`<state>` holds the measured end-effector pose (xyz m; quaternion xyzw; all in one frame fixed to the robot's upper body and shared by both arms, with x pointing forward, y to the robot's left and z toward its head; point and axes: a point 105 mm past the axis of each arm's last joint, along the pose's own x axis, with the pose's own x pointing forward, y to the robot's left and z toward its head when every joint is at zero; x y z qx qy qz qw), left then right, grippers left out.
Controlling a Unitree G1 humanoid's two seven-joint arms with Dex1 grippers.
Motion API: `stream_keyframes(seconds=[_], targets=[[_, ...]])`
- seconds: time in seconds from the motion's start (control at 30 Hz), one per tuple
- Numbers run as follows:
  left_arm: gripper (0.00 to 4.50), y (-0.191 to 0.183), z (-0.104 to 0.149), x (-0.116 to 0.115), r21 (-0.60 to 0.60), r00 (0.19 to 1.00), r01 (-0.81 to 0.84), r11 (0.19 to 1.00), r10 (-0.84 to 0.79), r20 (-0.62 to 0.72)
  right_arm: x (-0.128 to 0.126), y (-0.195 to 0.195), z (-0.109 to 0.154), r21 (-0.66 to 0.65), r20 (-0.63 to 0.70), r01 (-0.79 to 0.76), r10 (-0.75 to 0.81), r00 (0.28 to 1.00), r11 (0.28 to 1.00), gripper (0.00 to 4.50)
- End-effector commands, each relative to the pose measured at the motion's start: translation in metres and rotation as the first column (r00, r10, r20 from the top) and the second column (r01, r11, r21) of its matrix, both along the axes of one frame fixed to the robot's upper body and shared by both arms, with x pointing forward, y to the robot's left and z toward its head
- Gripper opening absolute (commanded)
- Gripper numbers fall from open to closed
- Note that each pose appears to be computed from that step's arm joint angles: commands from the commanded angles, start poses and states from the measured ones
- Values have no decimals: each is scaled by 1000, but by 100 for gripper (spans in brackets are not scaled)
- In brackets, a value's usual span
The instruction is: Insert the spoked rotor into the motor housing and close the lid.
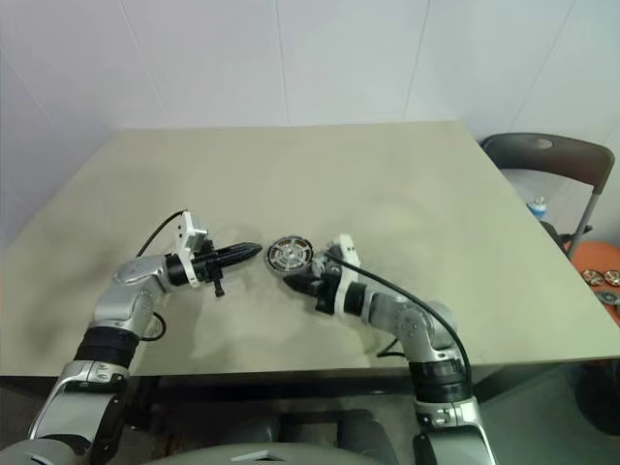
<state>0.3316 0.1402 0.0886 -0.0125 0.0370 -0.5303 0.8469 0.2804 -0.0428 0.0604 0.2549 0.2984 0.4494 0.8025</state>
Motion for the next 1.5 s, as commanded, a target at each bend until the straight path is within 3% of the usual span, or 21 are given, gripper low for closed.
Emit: stream_keyframes(seconds=[0.03, 0.43, 0.87, 0.97, 1.07, 1.2, 1.33, 1.5], targets=[[0, -2, 9, 1, 8, 999, 8, 1000, -8, 50, -2, -5, -4, -69, -11, 29, -30, 1000, 997, 2], [0, 1, 10, 5, 9, 998, -31, 999, 31, 61, 35, -29, -4, -260, 242, 251, -188, 952, 932, 2], [0, -1, 7, 5, 13, 998, -33, 999, 32, 53, 54, -47, 2, -185, 282, 390, -332, 900, 902, 2], [0, -1, 7, 6, 14, 998, -33, 999, 32, 53, 48, -42, -1, -138, 208, 358, -326, 922, 924, 2], [0, -1, 7, 5, 16, 998, -34, 999, 33, 53, 39, -32, 11, 59, 34, 321, -323, 946, 945, 2], [0, -1, 6, 5, 17, 998, -36, 999, 35, 52, 32, -25, 39, 303, -133, 283, -254, 958, 910, 2], [0, -2, 5, 5, 15, 998, -38, 999, 37, 52, 25, -27, 20, 199, -228, 306, -260, 938, 931, 18], [0, -1, 5, 6, 15, 998, -47, 999, 46, 52, 10, -27, 1, 96, -294, 299, -260, 920, 949, 158]])
